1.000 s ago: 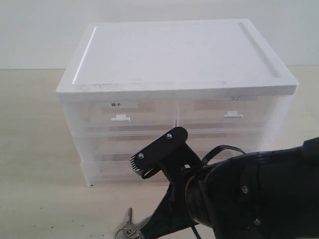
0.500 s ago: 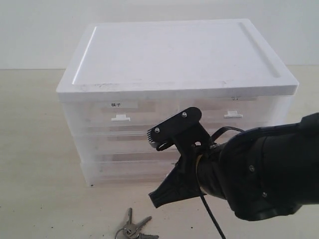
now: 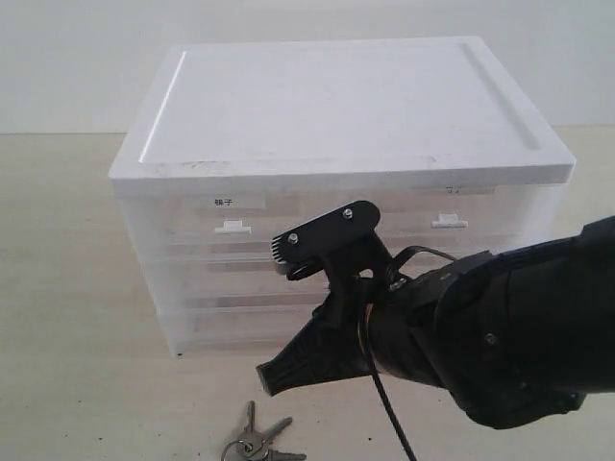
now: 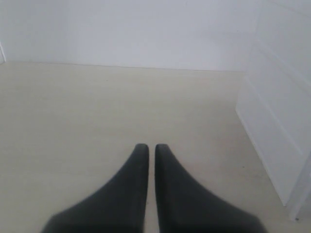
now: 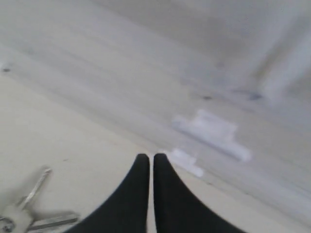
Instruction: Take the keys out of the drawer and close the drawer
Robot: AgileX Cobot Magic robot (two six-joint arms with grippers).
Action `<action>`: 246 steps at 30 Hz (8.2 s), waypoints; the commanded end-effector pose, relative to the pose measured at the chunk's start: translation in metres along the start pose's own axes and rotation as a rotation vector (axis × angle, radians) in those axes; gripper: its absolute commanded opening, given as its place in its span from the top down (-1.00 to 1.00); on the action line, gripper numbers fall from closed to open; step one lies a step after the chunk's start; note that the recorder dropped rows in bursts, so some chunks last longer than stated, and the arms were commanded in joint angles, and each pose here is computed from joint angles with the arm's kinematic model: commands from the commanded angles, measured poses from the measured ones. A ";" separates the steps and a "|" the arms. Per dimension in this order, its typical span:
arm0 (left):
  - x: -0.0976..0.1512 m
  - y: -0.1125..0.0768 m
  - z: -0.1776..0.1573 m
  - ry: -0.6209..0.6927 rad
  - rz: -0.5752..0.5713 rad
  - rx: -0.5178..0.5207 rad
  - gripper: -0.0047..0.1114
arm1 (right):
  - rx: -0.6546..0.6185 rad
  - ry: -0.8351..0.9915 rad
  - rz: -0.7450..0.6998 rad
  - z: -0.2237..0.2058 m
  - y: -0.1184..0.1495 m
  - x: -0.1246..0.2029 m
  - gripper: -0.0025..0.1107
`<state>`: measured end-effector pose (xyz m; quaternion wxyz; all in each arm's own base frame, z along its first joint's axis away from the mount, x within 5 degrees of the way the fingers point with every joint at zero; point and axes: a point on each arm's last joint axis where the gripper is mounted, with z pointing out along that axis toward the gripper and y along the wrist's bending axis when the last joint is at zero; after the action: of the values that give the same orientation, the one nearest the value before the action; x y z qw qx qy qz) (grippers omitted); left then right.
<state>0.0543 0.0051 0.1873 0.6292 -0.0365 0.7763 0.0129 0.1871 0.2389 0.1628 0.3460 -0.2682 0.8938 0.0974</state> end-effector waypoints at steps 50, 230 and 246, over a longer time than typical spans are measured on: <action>0.001 0.000 0.000 0.001 -0.003 0.000 0.84 | -0.149 0.127 -0.282 0.031 0.063 0.051 0.22; 0.001 0.000 0.000 0.000 0.000 -0.001 0.84 | 0.150 -0.952 0.428 -0.242 -0.100 0.111 0.96; 0.001 0.000 0.000 0.000 0.000 -0.001 0.84 | 0.150 -0.952 0.428 -0.242 -0.100 0.111 0.96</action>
<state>0.0543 0.0051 0.1873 0.6292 -0.0365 0.7763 0.0129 0.0364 0.0227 0.2698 0.7026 0.0155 0.6791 0.2122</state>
